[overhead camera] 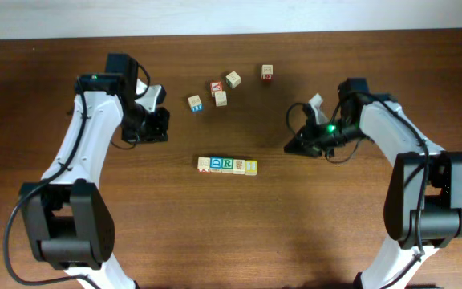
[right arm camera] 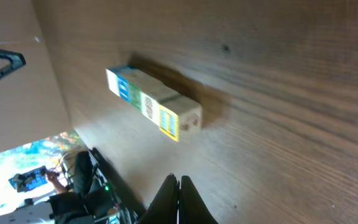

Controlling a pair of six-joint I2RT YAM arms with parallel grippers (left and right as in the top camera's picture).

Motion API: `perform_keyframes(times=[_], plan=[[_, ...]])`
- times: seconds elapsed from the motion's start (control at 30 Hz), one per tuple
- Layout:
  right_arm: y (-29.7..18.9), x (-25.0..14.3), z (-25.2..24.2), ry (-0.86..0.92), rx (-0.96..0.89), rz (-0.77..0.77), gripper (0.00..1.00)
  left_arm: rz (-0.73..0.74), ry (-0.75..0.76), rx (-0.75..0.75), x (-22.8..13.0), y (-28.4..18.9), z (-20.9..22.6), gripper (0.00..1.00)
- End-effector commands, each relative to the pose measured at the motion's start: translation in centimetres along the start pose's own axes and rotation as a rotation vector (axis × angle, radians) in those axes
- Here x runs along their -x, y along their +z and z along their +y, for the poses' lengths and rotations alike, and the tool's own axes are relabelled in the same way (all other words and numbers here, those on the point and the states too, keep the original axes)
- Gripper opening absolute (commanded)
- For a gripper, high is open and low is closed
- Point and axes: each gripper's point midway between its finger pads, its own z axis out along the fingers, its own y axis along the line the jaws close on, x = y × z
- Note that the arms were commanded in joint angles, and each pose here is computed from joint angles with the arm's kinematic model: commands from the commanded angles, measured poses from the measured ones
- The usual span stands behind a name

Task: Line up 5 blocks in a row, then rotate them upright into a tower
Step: 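Raise the right arm and bring both grippers to either end of the row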

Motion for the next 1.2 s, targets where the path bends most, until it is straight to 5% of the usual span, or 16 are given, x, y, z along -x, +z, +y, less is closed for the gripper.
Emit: perform_keyframes(times=[0.0, 0.23, 0.53, 0.87, 1.17], plan=[[0.8, -0.9, -1.9, 0.057, -0.072, -0.004, 0.05, -0.003, 0.021, -0.105, -0.6, 1.4, -1.2, 0.00], [0.6, -0.4, -2.9, 0.089, -0.308, -0.073, 0.05, -0.018, 0.027, -0.124, -0.6, 2.7, -1.0, 0.00], [-7.0, -1.4, -1.9, 0.077, -0.596, -0.269, 0.04, -0.019, -0.020, -0.013, -0.6, 2.8, 0.9, 0.00], [-2.0, -2.5, 0.6, 0.053, -0.262, -0.203, 0.04, -0.017, -0.016, -0.026, -0.6, 2.8, 0.6, 0.00], [0.3, -1.4, 0.4, 0.073, -0.176, -0.211, 0.04, 0.015, 0.090, -0.209, -1.1, 3.6, -2.4, 0.00]])
